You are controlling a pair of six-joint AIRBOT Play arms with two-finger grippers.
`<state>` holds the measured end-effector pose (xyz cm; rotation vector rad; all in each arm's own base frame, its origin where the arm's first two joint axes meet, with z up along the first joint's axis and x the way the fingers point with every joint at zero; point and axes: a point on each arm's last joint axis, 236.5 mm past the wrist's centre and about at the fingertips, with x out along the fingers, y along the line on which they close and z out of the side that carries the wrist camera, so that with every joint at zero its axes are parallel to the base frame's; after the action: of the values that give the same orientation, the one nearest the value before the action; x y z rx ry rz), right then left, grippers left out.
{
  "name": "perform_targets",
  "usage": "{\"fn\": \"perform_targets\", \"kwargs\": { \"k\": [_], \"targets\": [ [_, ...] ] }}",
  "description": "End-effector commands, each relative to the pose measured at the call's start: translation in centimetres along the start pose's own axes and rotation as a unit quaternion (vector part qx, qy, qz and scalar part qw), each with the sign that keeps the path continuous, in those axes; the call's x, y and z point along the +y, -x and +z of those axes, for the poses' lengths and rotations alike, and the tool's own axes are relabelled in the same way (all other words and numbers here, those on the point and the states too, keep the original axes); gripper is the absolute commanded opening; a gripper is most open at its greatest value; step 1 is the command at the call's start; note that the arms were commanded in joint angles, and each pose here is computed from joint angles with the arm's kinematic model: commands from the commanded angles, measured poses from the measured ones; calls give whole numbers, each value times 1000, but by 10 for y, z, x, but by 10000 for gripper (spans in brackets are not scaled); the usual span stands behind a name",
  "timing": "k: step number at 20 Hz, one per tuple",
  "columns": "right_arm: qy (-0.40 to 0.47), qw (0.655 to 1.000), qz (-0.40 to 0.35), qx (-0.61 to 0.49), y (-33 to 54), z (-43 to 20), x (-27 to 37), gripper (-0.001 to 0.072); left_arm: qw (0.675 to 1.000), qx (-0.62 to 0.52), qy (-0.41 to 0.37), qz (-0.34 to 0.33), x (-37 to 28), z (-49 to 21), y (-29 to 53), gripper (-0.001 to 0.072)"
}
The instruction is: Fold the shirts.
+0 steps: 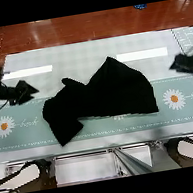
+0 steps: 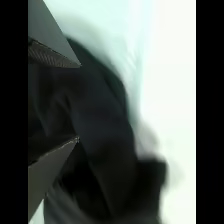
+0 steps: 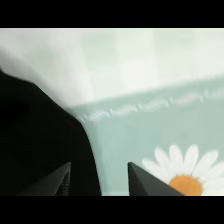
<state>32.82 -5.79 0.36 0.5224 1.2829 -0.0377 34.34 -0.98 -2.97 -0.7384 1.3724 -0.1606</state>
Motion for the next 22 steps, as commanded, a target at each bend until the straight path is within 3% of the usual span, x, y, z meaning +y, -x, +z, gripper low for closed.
{"fn": "perform_targets", "kwargs": {
  "k": [1, 5, 13, 14, 16, 19, 22],
  "targets": [
    [-70, 996, 56, 7, -24, -67, -13, 414, 997, 38, 54, 26, 44, -29, -12, 508],
    [-94, 991, 85, 34, -39, -104, -4, 414, 996, 60, 66, 26, 54, -35, -29, 508],
    [-107, 991, 74, 24, -42, -100, -10, 414, 988, 146, 54, 24, 49, -64, -63, 499],
    [-111, 991, 65, 21, -42, -99, -15, 414, 988, 146, 49, 26, 47, -64, -66, 436],
    [-125, 991, 43, 21, -42, -101, -28, 414, 988, 146, 35, 27, 44, -64, -69, 55],
    [-152, 988, 7, 37, -40, -112, -53, 414, 988, 148, 21, 26, 42, -64, -69, 23],
    [-180, 979, 49, 84, -53, -129, -36, 414, 989, 147, 21, 26, 42, -64, -69, 23]
  ]
}}
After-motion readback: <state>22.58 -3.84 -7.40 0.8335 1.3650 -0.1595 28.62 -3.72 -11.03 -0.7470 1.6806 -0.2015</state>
